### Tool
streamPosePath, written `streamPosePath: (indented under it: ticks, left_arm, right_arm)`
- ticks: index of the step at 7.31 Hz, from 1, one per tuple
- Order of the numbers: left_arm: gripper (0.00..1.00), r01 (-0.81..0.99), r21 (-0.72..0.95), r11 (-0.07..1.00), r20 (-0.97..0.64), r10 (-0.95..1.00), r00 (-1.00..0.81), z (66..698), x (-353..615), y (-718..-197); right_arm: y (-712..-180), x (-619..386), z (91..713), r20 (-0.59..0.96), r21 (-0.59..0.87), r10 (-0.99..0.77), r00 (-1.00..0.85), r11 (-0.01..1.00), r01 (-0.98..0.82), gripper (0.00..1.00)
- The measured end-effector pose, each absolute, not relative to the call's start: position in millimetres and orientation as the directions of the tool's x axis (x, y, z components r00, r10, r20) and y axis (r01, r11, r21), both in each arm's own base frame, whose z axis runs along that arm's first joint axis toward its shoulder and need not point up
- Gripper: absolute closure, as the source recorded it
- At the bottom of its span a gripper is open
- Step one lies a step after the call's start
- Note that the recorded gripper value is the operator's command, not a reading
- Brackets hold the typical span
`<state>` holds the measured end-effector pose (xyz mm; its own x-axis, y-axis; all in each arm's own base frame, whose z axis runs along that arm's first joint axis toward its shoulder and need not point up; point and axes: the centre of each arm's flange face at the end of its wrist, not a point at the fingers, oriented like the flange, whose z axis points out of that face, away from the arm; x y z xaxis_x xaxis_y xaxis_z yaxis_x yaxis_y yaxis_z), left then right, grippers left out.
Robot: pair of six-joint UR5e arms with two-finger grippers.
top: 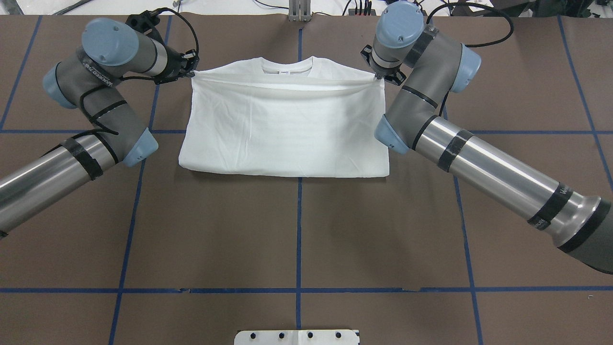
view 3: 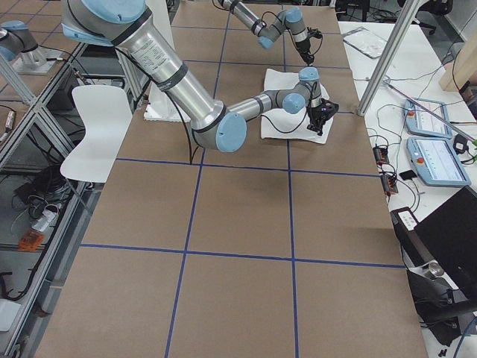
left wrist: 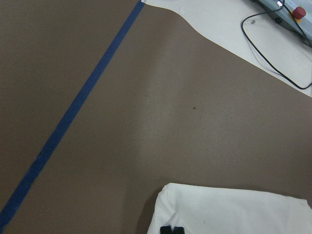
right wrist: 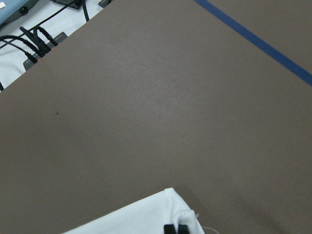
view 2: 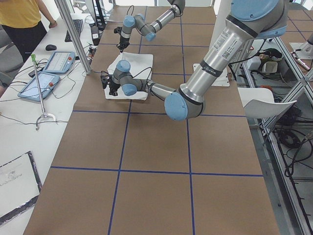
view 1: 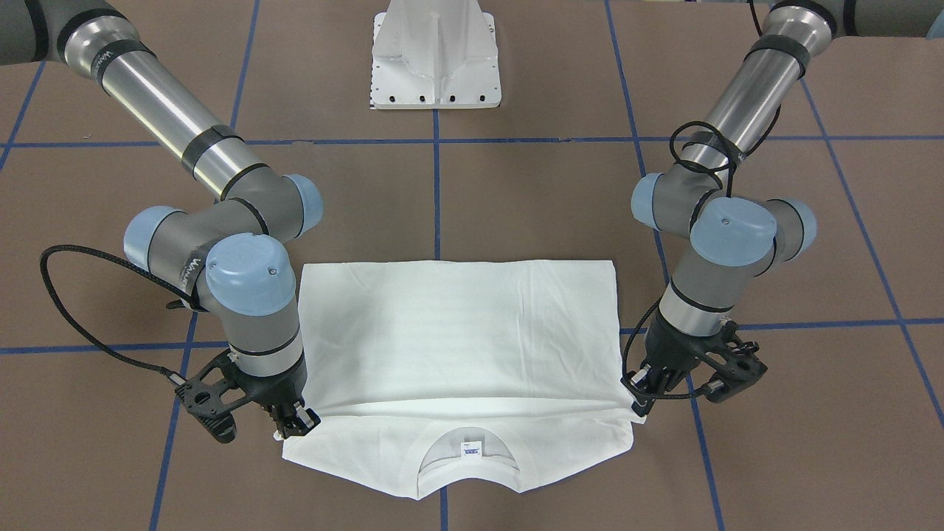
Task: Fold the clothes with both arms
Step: 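Lay the hem down near the collar and open both grippers, then move the right gripper down to the folded shirt's corner nearest it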
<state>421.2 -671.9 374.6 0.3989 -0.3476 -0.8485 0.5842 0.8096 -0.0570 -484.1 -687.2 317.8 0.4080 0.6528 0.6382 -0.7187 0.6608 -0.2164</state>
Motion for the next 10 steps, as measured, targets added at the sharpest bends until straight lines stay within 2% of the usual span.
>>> streamPosePath:
  ticks: [1, 3, 6, 7, 9, 10]
  left_arm:
    - [0.68, 0.584, -0.058, 0.81, -0.846, -0.351, 0.402, 375.6, 423.9, -674.3]
    - [0.68, 0.584, -0.058, 0.81, -0.847, -0.349, 0.401, 378.1, 424.9, -676.0]
    - [0.69, 0.588, -0.023, 0.809, -0.856, -0.319, 0.406, 377.2, 403.5, -688.4]
    - [0.68, 0.591, -0.014, 0.807, -0.859, -0.312, 0.406, 376.8, 395.5, -692.1]
    - [0.68, 0.593, -0.005, 0.805, -0.862, -0.304, 0.406, 379.3, 388.5, -693.5]
    - [0.68, 0.593, -0.001, 0.805, -0.866, -0.298, 0.402, 382.3, 386.9, -692.1]
  right_arm:
    - [-687.9, -484.9, 314.1, 0.642, -0.218, 0.651, 0.405, 0.662, -0.718, 0.58]
    - [-689.3, -485.9, 307.7, 0.648, -0.219, 0.647, 0.402, 0.664, -0.715, 0.54]
    - [-685.0, -474.3, 291.8, 0.67, -0.253, 0.645, 0.369, 0.665, -0.703, 0.42]
    - [-664.6, -468.3, 292.4, 0.683, -0.281, 0.644, 0.346, 0.668, -0.689, 0.36]
    - [-576.0, -466.2, 312.2, 0.695, -0.356, 0.65, 0.308, 0.683, -0.638, 0.35]
    - [-531.0, -468.9, 320.5, 0.687, -0.393, 0.666, 0.292, 0.678, -0.621, 0.31]
